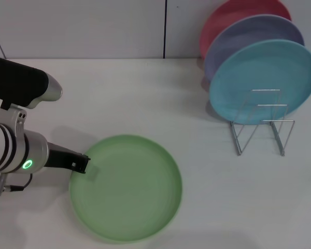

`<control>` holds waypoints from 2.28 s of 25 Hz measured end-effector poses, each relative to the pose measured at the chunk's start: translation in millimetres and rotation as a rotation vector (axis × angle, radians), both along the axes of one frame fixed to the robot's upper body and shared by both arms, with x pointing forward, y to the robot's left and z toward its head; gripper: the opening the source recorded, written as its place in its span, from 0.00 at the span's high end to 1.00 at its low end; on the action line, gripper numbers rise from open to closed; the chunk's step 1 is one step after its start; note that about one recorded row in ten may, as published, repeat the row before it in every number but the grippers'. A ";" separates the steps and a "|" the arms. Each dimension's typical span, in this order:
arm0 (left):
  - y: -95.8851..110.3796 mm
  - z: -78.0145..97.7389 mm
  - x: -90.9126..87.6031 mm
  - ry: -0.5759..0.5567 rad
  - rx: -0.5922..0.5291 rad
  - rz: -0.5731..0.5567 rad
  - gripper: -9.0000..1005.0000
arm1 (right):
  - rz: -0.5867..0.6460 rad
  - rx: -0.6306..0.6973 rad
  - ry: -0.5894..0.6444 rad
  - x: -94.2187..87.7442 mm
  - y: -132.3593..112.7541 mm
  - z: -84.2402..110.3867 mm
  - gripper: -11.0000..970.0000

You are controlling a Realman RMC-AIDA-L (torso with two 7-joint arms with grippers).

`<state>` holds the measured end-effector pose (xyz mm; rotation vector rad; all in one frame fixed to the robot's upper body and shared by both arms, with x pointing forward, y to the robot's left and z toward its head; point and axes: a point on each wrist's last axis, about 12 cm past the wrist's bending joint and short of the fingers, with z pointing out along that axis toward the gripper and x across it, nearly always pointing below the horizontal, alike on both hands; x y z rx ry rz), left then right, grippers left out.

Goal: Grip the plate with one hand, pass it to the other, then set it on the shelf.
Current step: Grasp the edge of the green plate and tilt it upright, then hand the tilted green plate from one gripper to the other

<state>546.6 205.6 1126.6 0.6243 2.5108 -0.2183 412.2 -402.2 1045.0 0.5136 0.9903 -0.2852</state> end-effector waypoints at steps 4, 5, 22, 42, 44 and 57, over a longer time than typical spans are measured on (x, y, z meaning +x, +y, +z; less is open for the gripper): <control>-3.7 12.1 1.1 -0.047 -0.007 -0.024 0.96 | 0.102 -0.049 -0.044 3.1 5.3 7.9 0.16; -3.7 12.1 1.1 -0.047 -0.007 -0.024 0.96 | 0.102 -0.049 -0.044 3.1 5.3 7.9 0.16; -8.2 60.0 6.4 -0.229 -0.028 -0.054 0.96 | 1.260 -0.323 0.156 175.9 97.9 188.6 0.16; -4.5 88.5 13.4 -0.351 -0.027 -0.052 0.96 | 1.462 -0.134 1.238 204.9 174.3 267.1 0.16; -5.0 90.1 12.8 -0.355 -0.028 -0.056 0.96 | 1.451 -0.152 1.296 208.9 182.2 258.9 0.16; -6.8 93.5 10.8 -0.366 -0.032 -0.065 0.96 | 1.448 -0.233 1.392 217.7 215.6 232.1 0.16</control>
